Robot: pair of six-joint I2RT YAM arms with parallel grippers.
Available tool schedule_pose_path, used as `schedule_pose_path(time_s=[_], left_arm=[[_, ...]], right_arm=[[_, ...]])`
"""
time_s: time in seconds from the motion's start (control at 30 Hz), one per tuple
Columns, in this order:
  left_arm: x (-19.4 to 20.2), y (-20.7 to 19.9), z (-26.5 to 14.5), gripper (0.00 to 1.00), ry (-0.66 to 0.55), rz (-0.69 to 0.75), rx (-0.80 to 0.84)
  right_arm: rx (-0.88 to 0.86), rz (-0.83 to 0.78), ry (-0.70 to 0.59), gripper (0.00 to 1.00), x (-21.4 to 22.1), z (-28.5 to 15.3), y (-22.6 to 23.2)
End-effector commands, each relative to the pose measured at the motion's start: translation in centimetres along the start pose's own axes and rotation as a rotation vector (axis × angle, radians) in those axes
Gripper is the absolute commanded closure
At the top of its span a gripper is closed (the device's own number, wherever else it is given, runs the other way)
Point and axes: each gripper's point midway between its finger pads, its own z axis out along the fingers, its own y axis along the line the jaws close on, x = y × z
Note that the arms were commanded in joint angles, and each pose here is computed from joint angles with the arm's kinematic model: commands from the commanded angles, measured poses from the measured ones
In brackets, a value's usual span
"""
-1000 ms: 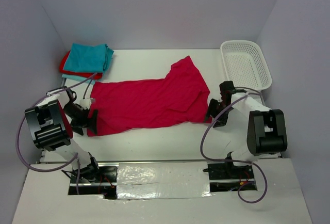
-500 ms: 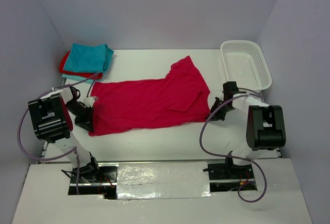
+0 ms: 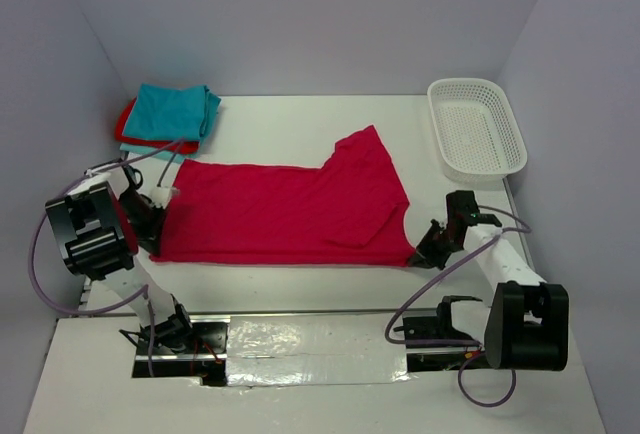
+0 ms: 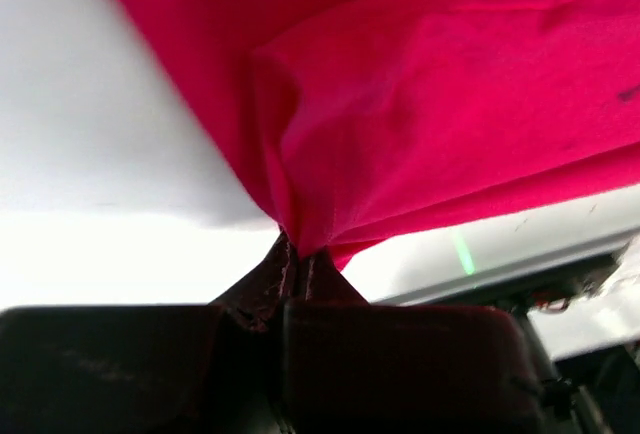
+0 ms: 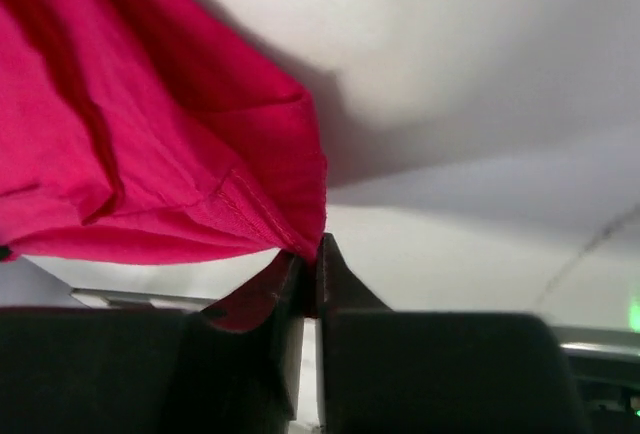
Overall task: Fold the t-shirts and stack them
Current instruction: Fold the flattened tshirt in 1/3 of the way
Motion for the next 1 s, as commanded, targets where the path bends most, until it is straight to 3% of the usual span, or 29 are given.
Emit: schedule_pose_path(time_s=[0.0, 0.03, 0.13, 0.2, 0.3, 0.37, 0.4, 0.43, 0.47, 0.5, 0.53, 0.57, 0.6, 0.63, 0.67, 0.7, 0.77, 0.83, 0.9, 0.93, 0.97], left_arm=[[3.9, -0.7, 0.1, 0.95, 0.136, 0.07, 0.001], [4.9, -0.3, 0.2, 0.72, 0.179, 0.072, -0.028], [5.9, 0.3, 0.8, 0.49, 0.218, 0.084, -0.065], [5.2, 1.8, 0.3, 0.46, 0.224, 0.077, -0.131], [1.1, 7.8, -4.5, 0.44, 0.164, 0.024, -0.411], [-4.5, 11.7, -12.4, 0.47, -0.02, -0.08, -0.645], [-7.6, 11.3, -15.4, 0.49, -0.132, -0.08, -0.694], [-11.5, 10.4, -20.9, 0.51, -0.326, -0.063, -0.738], [-14.8, 6.7, -23.1, 0.52, -0.491, 0.042, -0.65], [-18.6, 0.4, -24.2, 0.55, -0.587, 0.227, -0.598], [-20.4, -5.0, -24.7, 0.6, -0.648, 0.421, -0.543], [-22.1, -14.9, -22.5, 0.62, -0.656, 0.699, -0.439], [-21.1, -19.2, -19.5, 0.64, -0.596, 0.866, -0.36], [-20.3, -23.7, -18.2, 0.64, -0.61, 0.986, -0.281], [-18.1, -30.8, -15.7, 0.62, -0.622, 1.172, -0.124], [-16.8, -33.1, -12.5, 0.54, -0.6, 1.282, -0.062], [-13.1, -39.4, -10.2, 0.49, -0.63, 1.523, 0.033], [-11.1, -43.3, -6.6, 0.47, -0.613, 1.663, 0.098], [-10.8, -46.5, -5.6, 0.45, -0.618, 1.652, 0.205], [-10.4, -47.8, -2.7, 0.45, -0.538, 1.655, 0.254], [-10.9, -49.6, -3.1, 0.44, -0.562, 1.655, 0.275]], right_arm=[[0.082, 0.054, 0.023, 0.89, 2.2, 0.0, -2.6], [0.077, 0.057, 0.027, 0.69, 2.6, 0.0, -2.7], [0.078, 0.065, 0.066, 0.47, 4.0, 0.6, -3.4], [0.094, 0.048, 0.058, 0.36, 3.6, 0.3, -3.4], [0.095, -0.001, -0.043, 0.21, 0.5, -2.3, -1.7], [0.074, -0.059, -0.171, 0.19, -3.4, -5.2, 1.2], [0.055, -0.118, -0.204, 0.21, -4.8, -6.2, 2.3], [-0.029, -0.178, -0.274, 0.25, -7.1, -8.2, 5.5], [-0.044, -0.207, -0.253, 0.31, -8.1, -7.8, 6.6], [-0.08, -0.283, -0.257, 0.52, -9.2, -7.9, 8.0], [-0.129, -0.309, -0.218, 0.6, -10.5, -7.7, 10.2], [-0.158, -0.33, -0.195, 0.63, -10.9, -7.3, 11.1], [-0.199, -0.382, -0.214, 0.63, -12.1, -7.3, 12.8], [-0.206, -0.38, -0.156, 0.6, -12.4, -5.5, 13.1], [-0.223, -0.393, -0.132, 0.58, -12.5, -4.7, 13.6], [-0.235, -0.414, -0.113, 0.57, -12.8, -4.1, 14.1], [-0.21, -0.406, -0.067, 0.56, -13.1, -1.8, 13.8], [-0.204, -0.417, -0.044, 0.54, -12.8, -0.5, 13.5], [-0.188, -0.419, -0.032, 0.52, -12.6, 0.3, 12.7], [-0.184, -0.42, -0.027, 0.52, -12.4, 0.6, 12.5], [-0.177, -0.423, -0.033, 0.51, -12.4, 0.8, 12.4]])
